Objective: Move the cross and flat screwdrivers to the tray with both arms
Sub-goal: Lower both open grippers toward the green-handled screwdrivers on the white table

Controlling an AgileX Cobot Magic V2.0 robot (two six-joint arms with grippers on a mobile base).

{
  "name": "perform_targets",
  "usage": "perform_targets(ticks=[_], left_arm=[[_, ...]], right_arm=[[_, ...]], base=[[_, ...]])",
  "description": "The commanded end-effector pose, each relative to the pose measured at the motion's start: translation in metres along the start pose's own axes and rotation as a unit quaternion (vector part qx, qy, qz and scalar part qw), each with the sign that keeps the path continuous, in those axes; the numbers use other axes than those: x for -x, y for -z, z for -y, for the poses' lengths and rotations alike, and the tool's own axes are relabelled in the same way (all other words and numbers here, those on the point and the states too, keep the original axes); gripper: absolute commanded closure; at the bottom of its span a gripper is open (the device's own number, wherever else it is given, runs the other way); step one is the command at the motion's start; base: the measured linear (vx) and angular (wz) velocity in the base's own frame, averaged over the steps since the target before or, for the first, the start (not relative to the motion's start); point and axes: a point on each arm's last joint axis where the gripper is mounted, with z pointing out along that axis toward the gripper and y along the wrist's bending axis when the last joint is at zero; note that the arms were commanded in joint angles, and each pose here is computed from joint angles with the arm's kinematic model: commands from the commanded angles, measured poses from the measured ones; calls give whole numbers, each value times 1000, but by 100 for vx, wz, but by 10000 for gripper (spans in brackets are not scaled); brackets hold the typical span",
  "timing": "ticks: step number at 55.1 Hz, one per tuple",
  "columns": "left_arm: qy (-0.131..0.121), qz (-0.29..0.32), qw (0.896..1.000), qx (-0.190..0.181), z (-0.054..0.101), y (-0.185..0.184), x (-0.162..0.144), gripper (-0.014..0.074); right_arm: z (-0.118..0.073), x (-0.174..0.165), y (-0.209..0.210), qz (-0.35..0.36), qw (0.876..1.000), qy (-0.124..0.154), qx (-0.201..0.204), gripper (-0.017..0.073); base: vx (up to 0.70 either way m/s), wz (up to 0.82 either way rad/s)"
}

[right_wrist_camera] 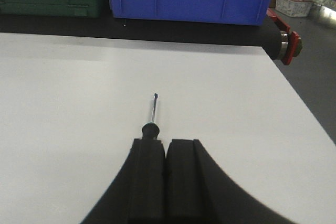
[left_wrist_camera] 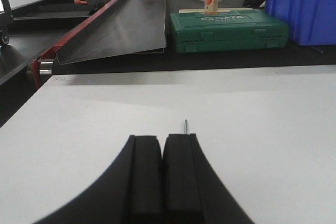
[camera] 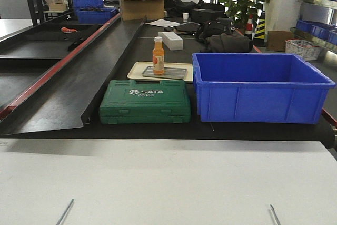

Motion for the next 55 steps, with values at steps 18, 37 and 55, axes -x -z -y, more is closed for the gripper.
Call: perform_targets(ticks=[18,37,55], left_arm=[[3,203,979,3,0,10,43,599],[7,253,967,1,0,19,69,599],[4,301,954,-1,1,44,121,598]], right_arm=[[-1,23,3,141,986,-84,16,567],[0,49,15,289,953,-84,22,567],[6,97,45,419,899,-125,32,566]], base=[[0,0],[0,0],[0,0]])
